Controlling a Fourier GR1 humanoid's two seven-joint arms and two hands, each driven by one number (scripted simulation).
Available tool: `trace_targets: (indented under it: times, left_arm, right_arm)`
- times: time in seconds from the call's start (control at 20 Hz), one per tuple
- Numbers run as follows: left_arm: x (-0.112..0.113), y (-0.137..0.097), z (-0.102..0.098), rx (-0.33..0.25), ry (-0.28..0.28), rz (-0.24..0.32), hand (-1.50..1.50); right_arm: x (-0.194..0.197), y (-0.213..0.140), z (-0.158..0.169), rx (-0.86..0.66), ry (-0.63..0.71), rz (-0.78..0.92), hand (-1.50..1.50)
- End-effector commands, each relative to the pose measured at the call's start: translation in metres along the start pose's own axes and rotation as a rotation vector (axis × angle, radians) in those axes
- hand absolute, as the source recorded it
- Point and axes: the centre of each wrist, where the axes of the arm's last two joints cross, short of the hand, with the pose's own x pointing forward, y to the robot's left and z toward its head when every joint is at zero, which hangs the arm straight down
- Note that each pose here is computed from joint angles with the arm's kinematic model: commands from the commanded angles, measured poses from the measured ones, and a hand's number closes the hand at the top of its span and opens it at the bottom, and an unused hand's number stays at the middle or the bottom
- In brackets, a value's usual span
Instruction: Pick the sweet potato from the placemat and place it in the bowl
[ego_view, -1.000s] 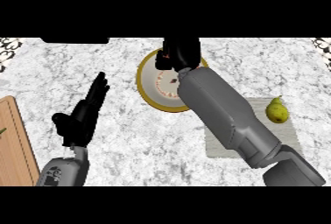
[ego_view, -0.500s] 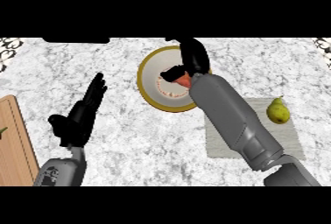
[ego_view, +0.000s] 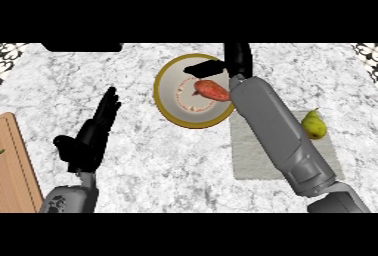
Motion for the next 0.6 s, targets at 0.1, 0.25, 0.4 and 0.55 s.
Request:
trace_targets:
  times: [0.1,0.25,0.4,0.55]
  left_arm:
    - [0.003,-0.002,0.013,0.005,0.007,-0.006,0.0]
    - [0.0,-0.001,-0.001,-0.001,0.016,-0.002,0.0]
    - [-0.019,0.007,0.008,0.014,0.022,-0.003,0.0]
    - [-0.014,0.001,-0.002,0.014,0.004,-0.002,0.0]
  right_arm:
    - [-0.017,-0.014,0.023,-0.015,0.062,-0.136,-1.5]
    - [-0.023,-0.049,0.017,-0.017,0.067,-0.22,-1.5]
    - [-0.022,-0.068,0.029,0.017,0.044,-0.269,-1.5]
    - [-0.024,-0.093,0.037,0.067,0.041,-0.27,-1.5]
